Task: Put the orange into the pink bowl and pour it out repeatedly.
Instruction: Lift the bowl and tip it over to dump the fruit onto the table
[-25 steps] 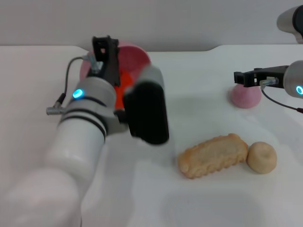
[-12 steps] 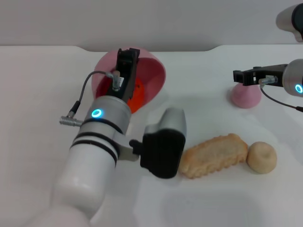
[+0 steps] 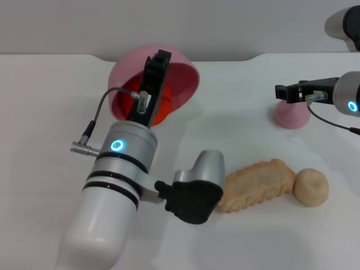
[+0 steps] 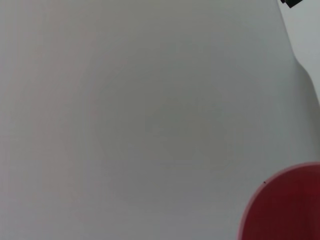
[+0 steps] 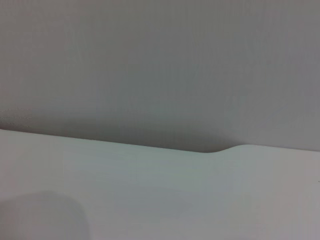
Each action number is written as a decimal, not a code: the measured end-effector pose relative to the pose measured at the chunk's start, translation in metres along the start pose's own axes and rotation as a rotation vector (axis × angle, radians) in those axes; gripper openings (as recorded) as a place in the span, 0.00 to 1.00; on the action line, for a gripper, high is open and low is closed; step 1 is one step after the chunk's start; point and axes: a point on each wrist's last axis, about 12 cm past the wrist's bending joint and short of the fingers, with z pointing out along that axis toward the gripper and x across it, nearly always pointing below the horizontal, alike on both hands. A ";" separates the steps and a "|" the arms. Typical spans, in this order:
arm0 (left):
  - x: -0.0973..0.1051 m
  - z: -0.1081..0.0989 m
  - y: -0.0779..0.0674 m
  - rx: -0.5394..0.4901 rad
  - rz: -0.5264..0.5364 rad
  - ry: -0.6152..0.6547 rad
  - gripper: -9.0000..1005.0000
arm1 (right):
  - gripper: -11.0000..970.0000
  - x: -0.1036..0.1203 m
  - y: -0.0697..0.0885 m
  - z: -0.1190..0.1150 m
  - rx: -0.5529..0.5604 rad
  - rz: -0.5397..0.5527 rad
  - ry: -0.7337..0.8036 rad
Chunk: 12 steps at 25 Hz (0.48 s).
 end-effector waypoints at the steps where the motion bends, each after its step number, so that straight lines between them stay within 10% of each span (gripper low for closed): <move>1: 0.000 -0.001 0.000 -0.008 0.008 -0.002 0.05 | 0.55 0.000 0.000 0.000 0.000 0.000 -0.001; 12: -0.009 -0.012 -0.013 -0.030 0.181 -0.062 0.05 | 0.55 -0.004 0.003 0.000 -0.007 -0.010 -0.005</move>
